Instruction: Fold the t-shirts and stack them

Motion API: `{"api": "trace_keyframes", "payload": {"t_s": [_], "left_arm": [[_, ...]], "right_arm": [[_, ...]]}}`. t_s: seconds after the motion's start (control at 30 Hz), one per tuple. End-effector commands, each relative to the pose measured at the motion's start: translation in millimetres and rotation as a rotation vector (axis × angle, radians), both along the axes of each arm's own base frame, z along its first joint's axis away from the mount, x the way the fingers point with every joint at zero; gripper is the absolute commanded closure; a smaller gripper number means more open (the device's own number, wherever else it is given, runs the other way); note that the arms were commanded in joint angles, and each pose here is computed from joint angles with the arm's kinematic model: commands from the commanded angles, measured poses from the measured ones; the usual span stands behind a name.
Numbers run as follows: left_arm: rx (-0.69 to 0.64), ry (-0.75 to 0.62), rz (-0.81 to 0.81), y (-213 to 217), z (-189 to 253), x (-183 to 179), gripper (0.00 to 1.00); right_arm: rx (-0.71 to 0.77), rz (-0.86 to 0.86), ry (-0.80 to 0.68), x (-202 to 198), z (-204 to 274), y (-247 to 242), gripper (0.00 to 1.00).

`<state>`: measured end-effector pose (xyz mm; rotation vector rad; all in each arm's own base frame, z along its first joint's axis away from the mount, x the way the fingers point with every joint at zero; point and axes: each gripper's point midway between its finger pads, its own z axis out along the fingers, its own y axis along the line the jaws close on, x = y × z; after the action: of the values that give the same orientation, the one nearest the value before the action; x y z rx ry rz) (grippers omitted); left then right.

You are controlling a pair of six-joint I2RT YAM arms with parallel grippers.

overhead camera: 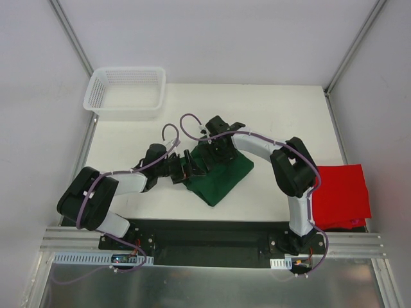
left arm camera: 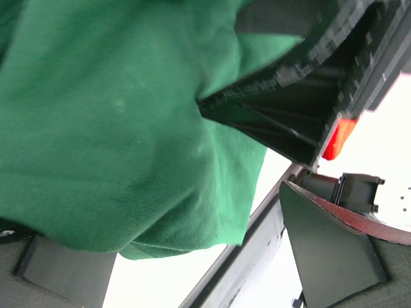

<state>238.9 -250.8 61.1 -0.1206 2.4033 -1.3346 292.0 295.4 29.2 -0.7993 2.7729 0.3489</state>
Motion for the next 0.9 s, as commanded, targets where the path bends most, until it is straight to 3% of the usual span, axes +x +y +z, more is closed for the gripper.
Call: {"api": "trace_keyframes", "payload": {"t_s": [0.0, 0.57, 0.87], "left_arm": [[-0.016, -0.004, -0.037, -10, 15, -11, 0.01], [0.068, 0.008, -0.037, -4, 16, -38, 0.01], [0.08, 0.085, -0.008, -2, -2, -46, 0.01]], "right_arm": [[-0.013, 0.035, 0.08, -16, -28, 7, 0.04], [-0.023, 0.038, 0.078, -11, -32, 14, 0.04], [-0.025, 0.049, 0.087, -9, -31, 19, 0.04]]}}
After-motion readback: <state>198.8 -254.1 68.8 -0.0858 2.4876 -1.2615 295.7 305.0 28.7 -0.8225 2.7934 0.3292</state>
